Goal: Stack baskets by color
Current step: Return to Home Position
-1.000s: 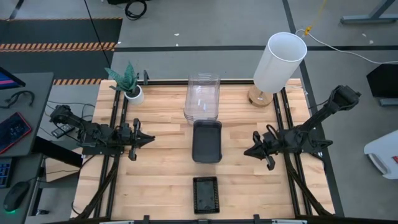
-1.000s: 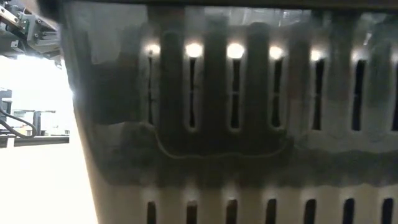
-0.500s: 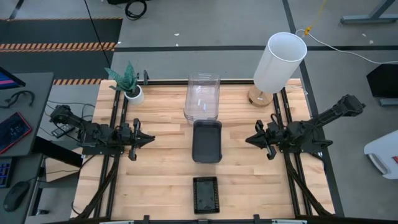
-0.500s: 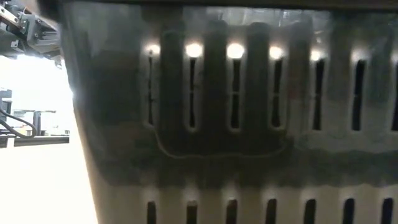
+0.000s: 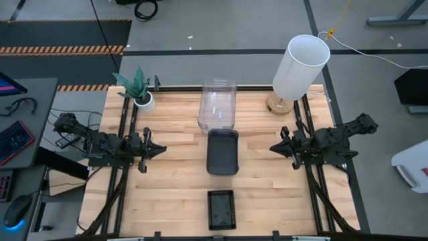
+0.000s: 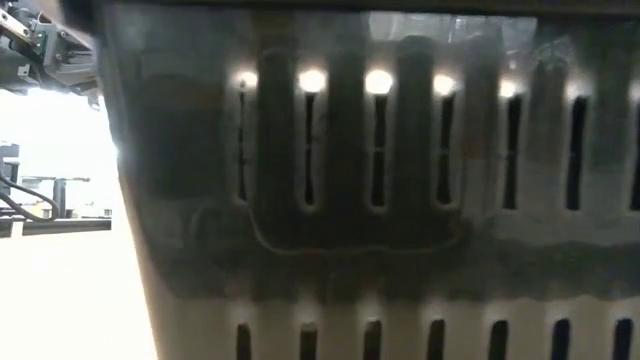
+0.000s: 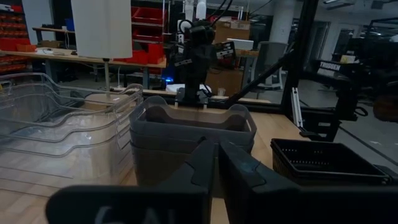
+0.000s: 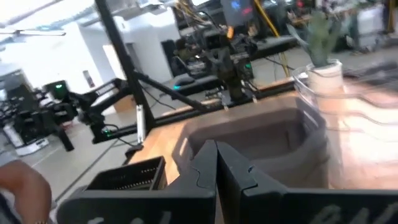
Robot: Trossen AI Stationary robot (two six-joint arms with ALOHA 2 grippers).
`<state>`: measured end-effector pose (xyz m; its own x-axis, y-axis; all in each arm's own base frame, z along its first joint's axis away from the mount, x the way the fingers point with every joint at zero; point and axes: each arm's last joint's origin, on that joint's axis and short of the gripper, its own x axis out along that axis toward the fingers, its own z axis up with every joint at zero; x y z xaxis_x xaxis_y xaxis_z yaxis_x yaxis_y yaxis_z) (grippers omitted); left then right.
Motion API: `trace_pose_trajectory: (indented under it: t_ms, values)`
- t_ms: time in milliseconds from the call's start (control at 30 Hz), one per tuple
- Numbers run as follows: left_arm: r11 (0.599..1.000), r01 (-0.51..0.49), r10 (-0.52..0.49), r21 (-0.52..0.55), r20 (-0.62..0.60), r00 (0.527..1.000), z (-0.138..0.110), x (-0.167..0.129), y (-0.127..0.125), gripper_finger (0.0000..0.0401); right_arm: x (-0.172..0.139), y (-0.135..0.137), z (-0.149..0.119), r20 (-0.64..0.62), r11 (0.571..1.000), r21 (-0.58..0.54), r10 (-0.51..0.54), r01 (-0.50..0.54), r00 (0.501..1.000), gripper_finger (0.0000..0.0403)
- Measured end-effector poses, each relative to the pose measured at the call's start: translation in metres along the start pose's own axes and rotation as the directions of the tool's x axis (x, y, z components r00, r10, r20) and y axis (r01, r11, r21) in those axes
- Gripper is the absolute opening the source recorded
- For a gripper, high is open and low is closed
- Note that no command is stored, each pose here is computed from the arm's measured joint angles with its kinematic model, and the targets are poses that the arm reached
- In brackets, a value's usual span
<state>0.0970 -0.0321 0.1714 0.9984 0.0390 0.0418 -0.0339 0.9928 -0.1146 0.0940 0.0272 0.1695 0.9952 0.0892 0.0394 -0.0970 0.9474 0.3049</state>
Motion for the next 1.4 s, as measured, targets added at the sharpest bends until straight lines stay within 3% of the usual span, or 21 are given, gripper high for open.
trace_pose_trajectory:
  t_ms: [167, 367, 1400]
  values:
    - [1.0, 0.0, 0.0, 0.0, 0.0, 1.0, 0.0, 0.0, 0.0, 0.0034, -0.001, 0.0023, -0.0007, -0.023, 0.993, -0.085, 0.083, -0.084, 0.996, 0.001]
    - [1.0, 0.0, 0.0, -0.001, 0.0, 1.0, 0.0, 0.0, 0.0, 0.0033, -0.0003, 0.0025, -0.0016, -0.035, 0.965, -0.244, 0.086, -0.092, 0.996, 0.0021]
    - [1.0, 0.0, 0.0, 0.0, 0.0, 1.0, 0.0, 0.0, 0.0, 0.0028, -0.0003, 0.0026, -0.0013, -0.031, 0.965, -0.247, 0.087, -0.092, 0.996, 0.0023]
